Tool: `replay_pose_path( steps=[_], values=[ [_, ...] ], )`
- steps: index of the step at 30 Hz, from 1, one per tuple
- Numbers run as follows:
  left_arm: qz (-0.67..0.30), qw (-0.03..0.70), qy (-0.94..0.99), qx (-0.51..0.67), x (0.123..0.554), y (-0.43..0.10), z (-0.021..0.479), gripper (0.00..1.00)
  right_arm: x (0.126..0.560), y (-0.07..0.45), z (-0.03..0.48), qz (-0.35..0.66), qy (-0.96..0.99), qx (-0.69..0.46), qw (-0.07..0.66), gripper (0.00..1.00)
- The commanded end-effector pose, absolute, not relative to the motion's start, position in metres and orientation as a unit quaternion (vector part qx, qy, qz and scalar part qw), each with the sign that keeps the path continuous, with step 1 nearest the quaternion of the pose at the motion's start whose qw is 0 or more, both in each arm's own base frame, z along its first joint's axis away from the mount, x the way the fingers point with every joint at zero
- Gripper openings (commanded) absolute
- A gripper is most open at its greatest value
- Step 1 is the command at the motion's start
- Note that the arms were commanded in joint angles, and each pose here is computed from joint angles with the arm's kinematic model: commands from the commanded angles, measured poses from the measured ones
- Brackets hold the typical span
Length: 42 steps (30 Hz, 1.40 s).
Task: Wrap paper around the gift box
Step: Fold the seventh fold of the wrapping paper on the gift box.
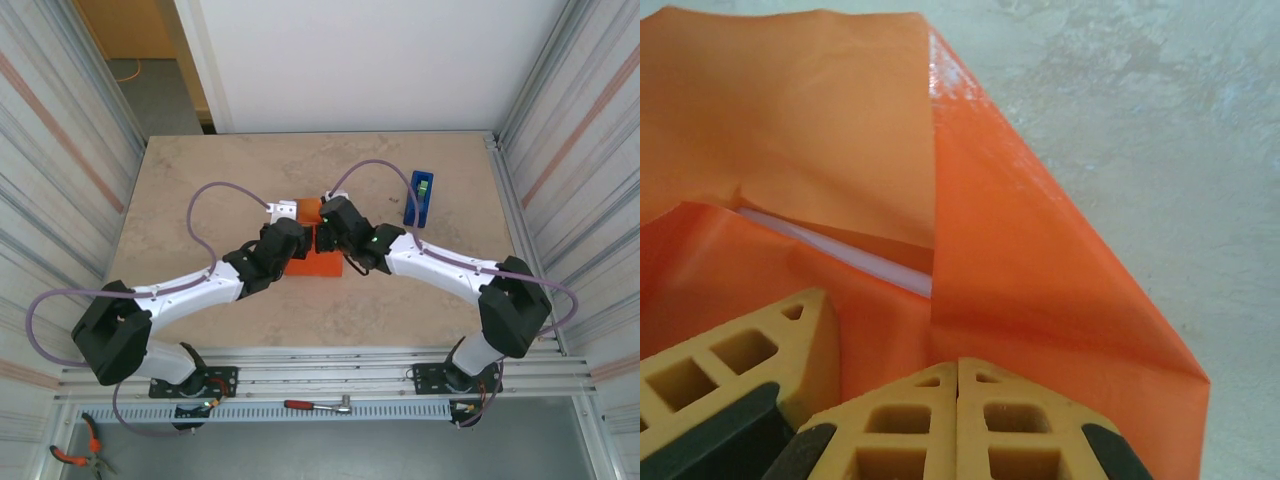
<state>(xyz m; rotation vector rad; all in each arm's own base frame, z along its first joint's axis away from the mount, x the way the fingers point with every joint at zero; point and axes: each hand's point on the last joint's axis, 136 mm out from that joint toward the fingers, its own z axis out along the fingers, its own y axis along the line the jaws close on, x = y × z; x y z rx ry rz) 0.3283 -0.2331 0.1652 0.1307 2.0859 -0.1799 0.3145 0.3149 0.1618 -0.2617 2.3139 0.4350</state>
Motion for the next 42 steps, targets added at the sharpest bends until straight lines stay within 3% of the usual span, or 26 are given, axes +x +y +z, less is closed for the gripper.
replay_pose_path(
  steps=[1, 7, 13, 18, 23, 32, 42],
  values=[
    [-0.072, 0.477, 0.874, 0.064, 0.319, -0.233, 0.155, 0.61, 0.256, 0.306, 0.069, 0.088, 0.949, -0.184, 0.240, 0.00],
    [-0.072, 0.476, 0.874, 0.066, 0.318, -0.233, 0.155, 0.61, 0.259, 0.317, 0.095, 0.161, 0.943, -0.152, 0.249, 0.00],
    [-0.072, 0.476, 0.874, 0.065, 0.318, -0.232, 0.154, 0.61, 0.271, 0.339, 0.156, 0.325, 0.903, -0.127, 0.250, 0.00],
    [-0.072, 0.475, 0.874, 0.066, 0.318, -0.232, 0.154, 0.61, 0.284, 0.336, 0.198, 0.399, 0.870, -0.108, 0.268, 0.00],
    [-0.073, 0.475, 0.874, 0.066, 0.318, -0.233, 0.154, 0.61, 0.296, 0.313, 0.218, 0.420, 0.856, -0.075, 0.293, 0.00],
    [-0.075, 0.475, 0.874, 0.064, 0.317, -0.232, 0.153, 0.61, 0.308, 0.282, 0.209, 0.406, 0.861, -0.033, 0.304, 0.00],
    [-0.076, 0.475, 0.874, 0.065, 0.317, -0.233, 0.153, 0.61, 0.313, 0.285, 0.187, 0.398, 0.870, -0.025, 0.290, 0.00]
  ],
)
